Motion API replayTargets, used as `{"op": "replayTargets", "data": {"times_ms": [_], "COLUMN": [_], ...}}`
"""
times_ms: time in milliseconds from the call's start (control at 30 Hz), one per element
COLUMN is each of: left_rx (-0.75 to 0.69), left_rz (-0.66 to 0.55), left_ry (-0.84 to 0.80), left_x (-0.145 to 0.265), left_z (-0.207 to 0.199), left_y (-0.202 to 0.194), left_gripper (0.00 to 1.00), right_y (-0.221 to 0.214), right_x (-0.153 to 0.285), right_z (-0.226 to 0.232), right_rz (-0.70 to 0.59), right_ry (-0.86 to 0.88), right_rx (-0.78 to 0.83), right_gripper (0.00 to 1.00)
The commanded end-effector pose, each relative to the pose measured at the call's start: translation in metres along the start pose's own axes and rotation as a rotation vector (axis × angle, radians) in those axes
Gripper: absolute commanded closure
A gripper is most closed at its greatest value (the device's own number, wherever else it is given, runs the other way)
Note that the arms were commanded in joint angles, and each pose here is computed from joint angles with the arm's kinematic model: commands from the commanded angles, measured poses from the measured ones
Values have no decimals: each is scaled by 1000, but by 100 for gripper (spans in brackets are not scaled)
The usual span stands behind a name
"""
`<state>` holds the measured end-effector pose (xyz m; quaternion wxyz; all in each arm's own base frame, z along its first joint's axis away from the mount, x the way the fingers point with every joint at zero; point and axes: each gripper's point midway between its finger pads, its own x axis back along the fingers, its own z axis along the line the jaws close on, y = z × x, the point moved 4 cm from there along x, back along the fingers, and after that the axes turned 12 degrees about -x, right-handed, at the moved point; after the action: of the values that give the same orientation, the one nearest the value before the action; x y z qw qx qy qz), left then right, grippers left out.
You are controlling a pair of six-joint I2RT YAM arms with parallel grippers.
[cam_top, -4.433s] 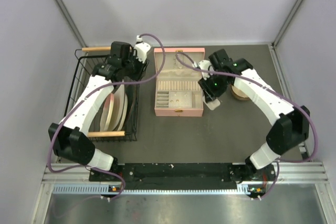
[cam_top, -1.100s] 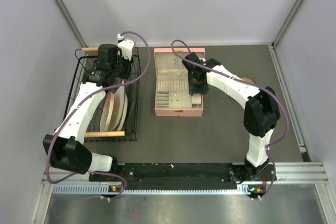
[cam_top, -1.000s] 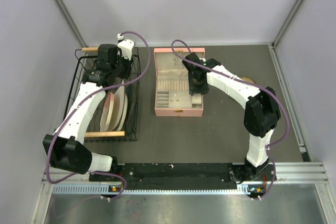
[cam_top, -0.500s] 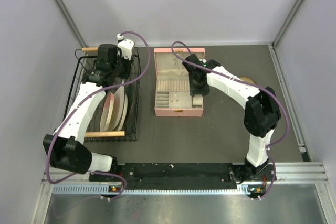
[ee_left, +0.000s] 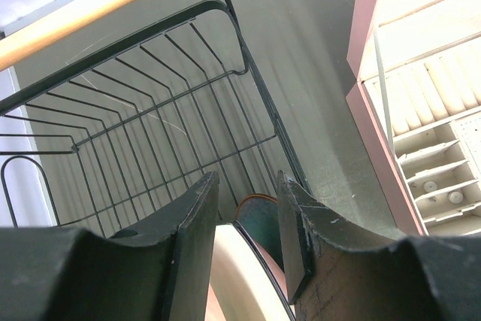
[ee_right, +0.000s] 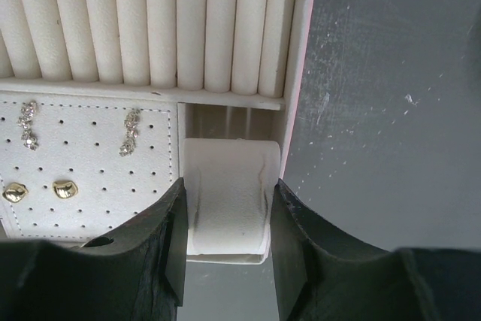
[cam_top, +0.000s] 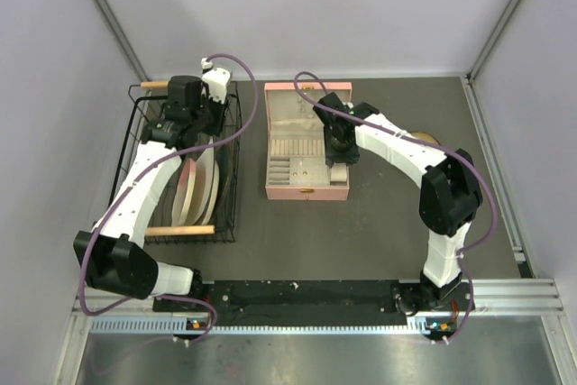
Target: Organize the mixed jewelry
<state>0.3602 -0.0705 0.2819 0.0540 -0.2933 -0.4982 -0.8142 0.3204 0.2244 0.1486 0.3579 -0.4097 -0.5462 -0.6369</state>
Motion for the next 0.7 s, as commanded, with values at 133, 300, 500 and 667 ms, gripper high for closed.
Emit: {"op": "replayTargets", "data": {"times_ms": [133, 300, 500, 667], "left_rx": [-21, -23, -23, -23], "left_rz": [-63, -67, -67, -69], "left_ry": [33, 33, 32, 35], "left_x": [10, 11, 11, 12], "left_z": [8, 8, 7, 8], "left_y": [11, 11, 11, 12], "left_gripper": [57, 57, 57, 57], "right_y": [4, 3, 3, 2], "right_x": [5, 5, 5, 5], "right_z": [1, 0, 1, 1], "right_rz": [-28, -31, -30, -25], "right_ry": [21, 20, 39, 42], "right_rx": [4, 9, 19, 23], "right_gripper": [100, 99, 95, 92]}}
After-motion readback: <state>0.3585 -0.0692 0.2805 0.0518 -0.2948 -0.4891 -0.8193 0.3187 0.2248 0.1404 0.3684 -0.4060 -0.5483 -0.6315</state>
